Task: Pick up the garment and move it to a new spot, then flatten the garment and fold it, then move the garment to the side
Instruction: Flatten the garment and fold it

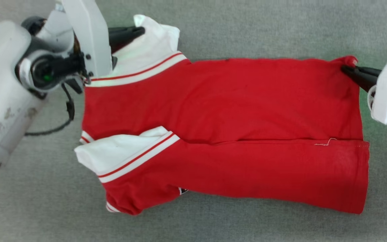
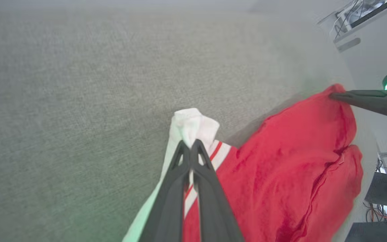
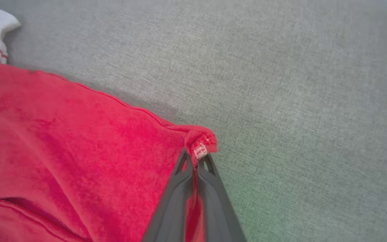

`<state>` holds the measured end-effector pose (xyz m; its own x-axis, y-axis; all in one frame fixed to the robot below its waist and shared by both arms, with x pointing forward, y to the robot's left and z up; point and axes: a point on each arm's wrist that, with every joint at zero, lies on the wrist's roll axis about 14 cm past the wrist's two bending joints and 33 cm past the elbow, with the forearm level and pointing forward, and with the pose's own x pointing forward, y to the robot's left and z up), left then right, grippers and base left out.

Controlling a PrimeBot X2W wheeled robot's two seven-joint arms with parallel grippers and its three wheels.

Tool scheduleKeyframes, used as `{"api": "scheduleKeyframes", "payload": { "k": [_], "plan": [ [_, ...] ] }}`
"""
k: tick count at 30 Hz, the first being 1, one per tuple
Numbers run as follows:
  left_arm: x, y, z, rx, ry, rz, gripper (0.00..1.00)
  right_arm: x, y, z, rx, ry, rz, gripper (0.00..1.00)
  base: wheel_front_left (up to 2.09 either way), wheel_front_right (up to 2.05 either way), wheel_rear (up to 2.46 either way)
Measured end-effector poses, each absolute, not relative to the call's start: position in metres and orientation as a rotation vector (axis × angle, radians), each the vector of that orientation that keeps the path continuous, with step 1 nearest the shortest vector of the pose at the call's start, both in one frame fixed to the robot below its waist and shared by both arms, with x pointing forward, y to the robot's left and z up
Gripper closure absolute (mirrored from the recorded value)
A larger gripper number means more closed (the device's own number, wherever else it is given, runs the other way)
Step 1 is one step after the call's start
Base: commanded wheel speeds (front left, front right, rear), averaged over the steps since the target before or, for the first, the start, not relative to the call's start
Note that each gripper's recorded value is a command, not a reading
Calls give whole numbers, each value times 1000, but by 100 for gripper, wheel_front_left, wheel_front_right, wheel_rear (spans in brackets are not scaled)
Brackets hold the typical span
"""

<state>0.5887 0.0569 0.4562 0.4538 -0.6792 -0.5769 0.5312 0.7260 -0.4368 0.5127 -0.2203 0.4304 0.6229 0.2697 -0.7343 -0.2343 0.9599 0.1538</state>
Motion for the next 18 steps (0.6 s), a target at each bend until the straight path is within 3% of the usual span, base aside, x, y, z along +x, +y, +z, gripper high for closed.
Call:
{"api": "scheduleKeyframes", "payload": {
  "k": [10,18],
  "plan": [
    [532,70,518,-237,611,-825,100,481,-209,471,21,743,378,100,0,0,0],
    [475,97,534,-257,537,-824,100,444,-209,477,-20,766,420,100,0,0,0]
  ]
}}
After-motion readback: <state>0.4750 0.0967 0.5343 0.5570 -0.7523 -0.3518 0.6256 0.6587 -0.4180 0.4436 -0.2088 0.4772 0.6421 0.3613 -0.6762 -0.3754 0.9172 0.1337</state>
